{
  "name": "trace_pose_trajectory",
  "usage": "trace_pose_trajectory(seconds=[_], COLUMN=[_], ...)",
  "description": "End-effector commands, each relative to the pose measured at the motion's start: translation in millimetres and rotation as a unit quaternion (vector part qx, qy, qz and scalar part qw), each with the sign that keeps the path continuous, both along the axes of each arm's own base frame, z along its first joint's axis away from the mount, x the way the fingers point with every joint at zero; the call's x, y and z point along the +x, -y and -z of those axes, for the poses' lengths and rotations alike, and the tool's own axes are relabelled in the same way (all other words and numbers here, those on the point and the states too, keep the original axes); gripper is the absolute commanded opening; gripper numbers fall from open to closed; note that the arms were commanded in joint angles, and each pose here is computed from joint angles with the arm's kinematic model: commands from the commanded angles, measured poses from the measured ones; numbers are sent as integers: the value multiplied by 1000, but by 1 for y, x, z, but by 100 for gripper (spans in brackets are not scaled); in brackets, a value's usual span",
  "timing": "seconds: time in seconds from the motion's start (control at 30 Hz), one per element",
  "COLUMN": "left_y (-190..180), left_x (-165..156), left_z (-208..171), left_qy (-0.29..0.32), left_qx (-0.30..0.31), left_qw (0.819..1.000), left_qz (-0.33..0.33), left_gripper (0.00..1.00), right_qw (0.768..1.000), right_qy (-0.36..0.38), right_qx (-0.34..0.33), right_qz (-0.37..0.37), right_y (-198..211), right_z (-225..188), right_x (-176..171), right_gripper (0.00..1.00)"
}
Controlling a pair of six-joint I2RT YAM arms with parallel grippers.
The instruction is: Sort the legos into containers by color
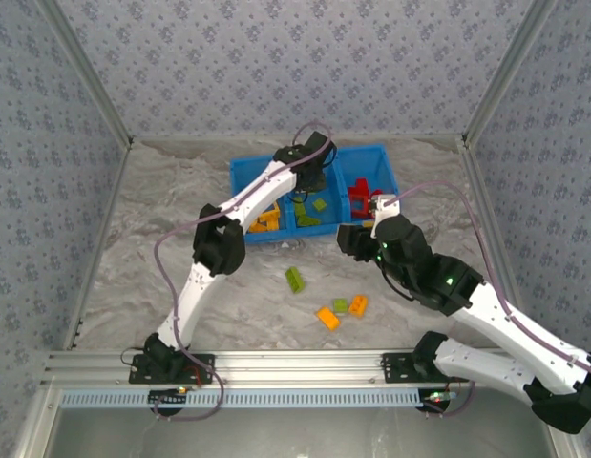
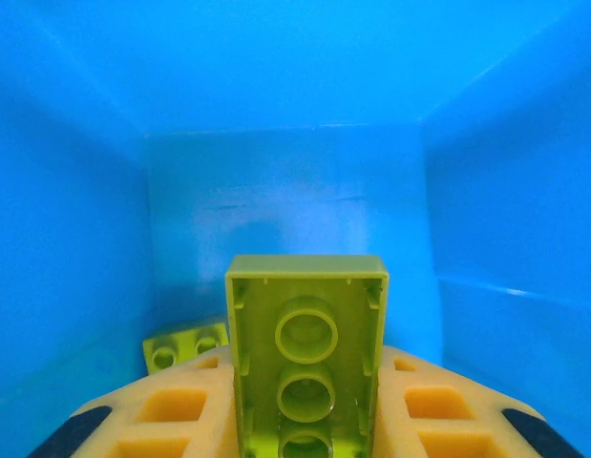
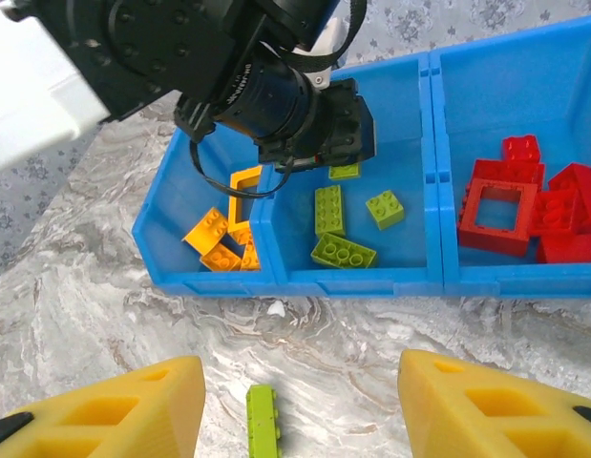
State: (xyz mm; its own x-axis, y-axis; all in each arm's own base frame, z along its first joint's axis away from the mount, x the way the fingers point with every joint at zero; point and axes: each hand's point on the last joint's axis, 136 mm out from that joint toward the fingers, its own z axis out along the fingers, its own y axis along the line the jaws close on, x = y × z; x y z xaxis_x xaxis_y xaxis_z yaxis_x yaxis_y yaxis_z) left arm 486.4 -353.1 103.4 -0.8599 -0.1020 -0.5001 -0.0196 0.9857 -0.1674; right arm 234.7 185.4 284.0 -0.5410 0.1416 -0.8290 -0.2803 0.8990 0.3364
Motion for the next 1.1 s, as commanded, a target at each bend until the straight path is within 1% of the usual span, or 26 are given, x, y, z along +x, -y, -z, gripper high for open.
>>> trace_pose_trajectory(seconds=[0.0, 0.1, 0.33, 0.43, 0.5, 0.6, 0.73, 0.8, 0.87, 0.97, 1.03, 1.07], left_y=[12, 9, 7, 6, 6, 11, 18, 22, 21, 3, -19, -29], left_x=[3, 4, 9, 8, 6, 3, -5, -10, -20, -41, -61, -74], left_z=[2, 11, 27, 30, 28, 12, -34, -69, -113, -177, -209, -220], left_qy=[5, 1, -9, -15, -19, -14, 16, 45, 86, 135, 159, 166], left_qx=[-2, 6, 1, 2, 0, -15, -33, -45, -51, -54, -45, -43], left_qw=[1000, 1000, 1000, 1000, 1000, 1000, 999, 998, 995, 989, 986, 984], left_qz=[19, 6, -9, -8, -5, 2, 10, 15, 14, -11, -38, -45], left_gripper=[29, 31, 34, 44, 47, 49, 49, 49, 49, 50, 51, 51], right_qw=[1000, 1000, 1000, 1000, 1000, 999, 998, 996, 991, 982, 975, 973], right_qy=[-16, -19, -26, -27, -28, -31, -47, -64, -86, -116, -134, -142], right_qx=[8, 9, 10, 10, 9, 2, -27, -47, -72, -92, -102, -103], right_qz=[-1, -1, -7, -7, -10, -14, -30, -45, -69, -115, -142, -151], right_y=[2, 2, 1, 1, 1, 0, -1, -5, -14, -37, -53, -60], right_z=[8, 12, 16, 17, 18, 22, 38, 56, 78, 108, 123, 129], right_x=[-5, -6, -8, -9, -10, -11, -15, -19, -27, -39, -48, -50], right_gripper=[58, 58, 58, 59, 60, 60, 59, 59, 59, 61, 63, 66])
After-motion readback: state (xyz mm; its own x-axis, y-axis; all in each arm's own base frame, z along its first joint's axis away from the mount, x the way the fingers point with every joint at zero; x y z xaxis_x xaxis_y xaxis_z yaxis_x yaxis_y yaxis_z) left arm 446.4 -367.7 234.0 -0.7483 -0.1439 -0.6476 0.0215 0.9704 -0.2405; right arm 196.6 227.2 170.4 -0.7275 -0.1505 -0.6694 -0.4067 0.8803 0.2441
